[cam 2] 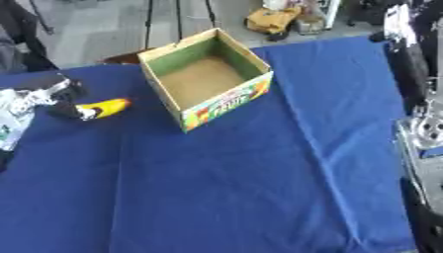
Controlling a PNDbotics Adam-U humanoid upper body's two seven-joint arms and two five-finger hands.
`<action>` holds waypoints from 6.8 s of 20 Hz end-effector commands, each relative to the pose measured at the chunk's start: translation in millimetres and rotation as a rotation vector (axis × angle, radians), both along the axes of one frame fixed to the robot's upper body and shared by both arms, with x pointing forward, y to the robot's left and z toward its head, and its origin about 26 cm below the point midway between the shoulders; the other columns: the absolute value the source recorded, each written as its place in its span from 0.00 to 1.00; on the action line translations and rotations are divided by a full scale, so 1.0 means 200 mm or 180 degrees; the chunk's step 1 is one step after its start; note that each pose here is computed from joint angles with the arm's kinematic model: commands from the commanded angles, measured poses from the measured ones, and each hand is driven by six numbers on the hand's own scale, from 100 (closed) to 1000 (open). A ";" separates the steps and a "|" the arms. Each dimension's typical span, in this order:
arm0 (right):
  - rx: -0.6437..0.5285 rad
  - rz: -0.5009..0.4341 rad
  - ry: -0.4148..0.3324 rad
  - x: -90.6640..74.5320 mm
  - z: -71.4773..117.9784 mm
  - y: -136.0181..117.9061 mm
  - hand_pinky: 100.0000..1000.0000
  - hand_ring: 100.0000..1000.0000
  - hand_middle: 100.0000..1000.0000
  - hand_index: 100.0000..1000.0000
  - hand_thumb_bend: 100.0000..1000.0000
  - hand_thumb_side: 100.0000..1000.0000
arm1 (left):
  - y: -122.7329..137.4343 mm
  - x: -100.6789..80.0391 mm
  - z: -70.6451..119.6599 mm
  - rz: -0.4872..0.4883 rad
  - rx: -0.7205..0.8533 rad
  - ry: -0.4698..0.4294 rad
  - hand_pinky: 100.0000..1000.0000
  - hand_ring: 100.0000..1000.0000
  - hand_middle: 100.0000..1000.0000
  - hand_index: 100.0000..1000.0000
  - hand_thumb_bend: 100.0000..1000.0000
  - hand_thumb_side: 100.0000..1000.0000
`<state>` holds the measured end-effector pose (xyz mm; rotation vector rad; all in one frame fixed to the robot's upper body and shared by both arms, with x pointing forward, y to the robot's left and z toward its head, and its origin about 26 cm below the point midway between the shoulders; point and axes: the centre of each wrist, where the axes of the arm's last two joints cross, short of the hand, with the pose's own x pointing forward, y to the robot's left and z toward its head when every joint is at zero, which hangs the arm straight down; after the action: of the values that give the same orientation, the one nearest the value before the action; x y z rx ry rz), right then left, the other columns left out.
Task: Pick up objects on the table and place them in the box.
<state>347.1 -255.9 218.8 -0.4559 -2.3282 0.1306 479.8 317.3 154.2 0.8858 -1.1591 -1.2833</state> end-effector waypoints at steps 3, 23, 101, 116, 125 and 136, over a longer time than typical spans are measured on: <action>-0.0010 0.0030 -0.0080 0.00 0.04 0.00 0.49 0.58 0.61 0.76 0.00 0.69 | 0.05 0.00 0.06 0.0033 0.0108 -0.0107 0.74 0.64 0.59 0.72 0.33 0.41; 0.0008 0.0037 -0.0082 0.00 0.04 -0.01 0.49 0.58 0.61 0.76 0.00 0.69 | 0.03 -0.01 -0.01 -0.0024 0.0103 0.0157 0.70 0.58 0.55 0.70 0.26 0.41; -0.0035 0.0305 -0.0078 0.01 0.05 0.06 0.50 0.59 0.60 0.77 0.00 0.69 | -0.59 0.06 0.20 -0.0900 0.0692 -0.0506 0.68 0.53 0.49 0.63 0.15 0.47; -0.0008 0.0295 -0.0065 0.01 0.04 0.05 0.50 0.59 0.60 0.77 0.00 0.69 | -0.59 0.04 0.28 -0.1105 0.0372 -0.0635 0.79 0.79 0.77 0.77 1.00 0.92; 0.0027 0.0203 -0.0020 0.01 0.01 0.02 0.50 0.59 0.60 0.77 0.00 0.70 | -0.45 -0.13 0.64 -0.1158 -0.1140 -0.2197 0.69 0.71 0.71 0.73 0.98 1.00; 0.0110 0.0064 -0.0035 0.00 -0.01 -0.02 0.50 0.59 0.60 0.77 0.00 0.70 | -0.20 -0.51 0.55 -0.1119 -0.3159 -0.2249 0.59 0.65 0.66 0.71 0.66 1.00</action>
<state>348.4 -256.7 209.4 -0.3930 -2.3181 0.1025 387.9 273.2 241.2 0.3724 -2.2225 -0.4952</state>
